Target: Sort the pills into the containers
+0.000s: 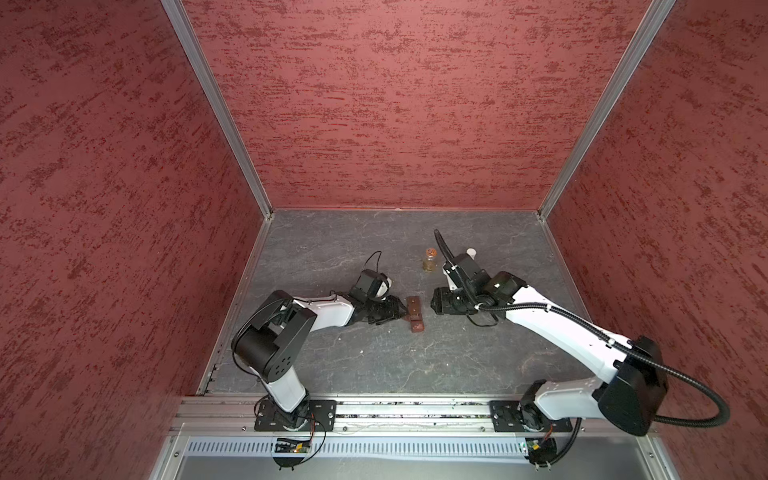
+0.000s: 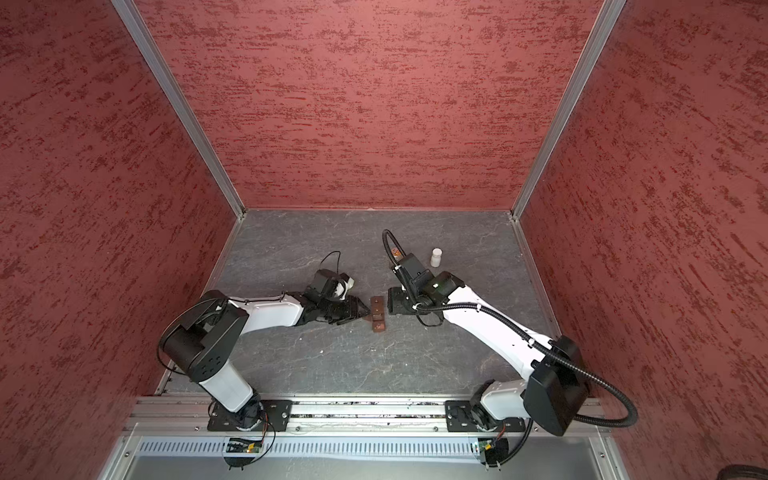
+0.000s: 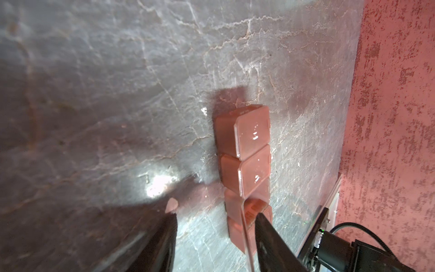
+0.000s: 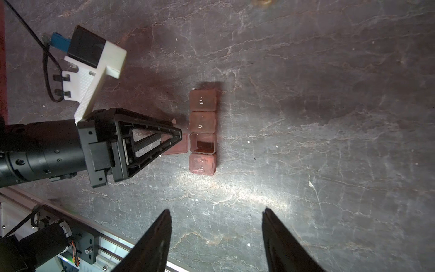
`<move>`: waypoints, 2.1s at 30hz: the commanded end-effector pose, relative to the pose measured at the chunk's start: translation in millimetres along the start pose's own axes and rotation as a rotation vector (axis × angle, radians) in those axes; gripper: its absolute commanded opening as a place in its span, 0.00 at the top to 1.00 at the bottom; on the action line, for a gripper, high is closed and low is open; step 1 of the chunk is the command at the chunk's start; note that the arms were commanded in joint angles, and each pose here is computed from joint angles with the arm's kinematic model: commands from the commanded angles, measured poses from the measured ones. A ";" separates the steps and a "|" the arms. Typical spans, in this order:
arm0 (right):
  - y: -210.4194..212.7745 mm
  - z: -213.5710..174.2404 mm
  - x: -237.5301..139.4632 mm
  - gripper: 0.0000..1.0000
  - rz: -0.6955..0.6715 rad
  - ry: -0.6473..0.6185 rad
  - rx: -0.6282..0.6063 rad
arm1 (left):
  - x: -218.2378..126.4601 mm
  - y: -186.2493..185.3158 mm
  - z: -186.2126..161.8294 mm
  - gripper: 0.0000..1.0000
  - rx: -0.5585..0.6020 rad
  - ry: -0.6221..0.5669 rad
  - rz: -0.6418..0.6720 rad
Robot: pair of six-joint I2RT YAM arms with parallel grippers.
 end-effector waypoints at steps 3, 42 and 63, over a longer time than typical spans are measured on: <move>-7.5 25.3 -1.5 0.37 -0.045 -0.048 0.040 | -21.2 -16.7 1.8 0.37 0.068 -0.054 -0.043; -62.4 183.5 105.6 0.38 -0.355 0.086 0.140 | -133.8 -50.5 36.7 0.29 0.376 -0.474 -0.029; -63.0 191.3 107.4 0.66 -0.337 0.088 0.130 | -149.7 -47.1 32.1 0.29 0.369 -0.506 -0.037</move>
Point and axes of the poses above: each gripper's point midway between its finger pads, its own x axis out along the fingers, its own y axis along the line the jaws close on, z = x × y, the point moved 4 cm from there along -x, back along the fingers, and after that the axes turned 10 degrees about -x, right-handed, at the moved point
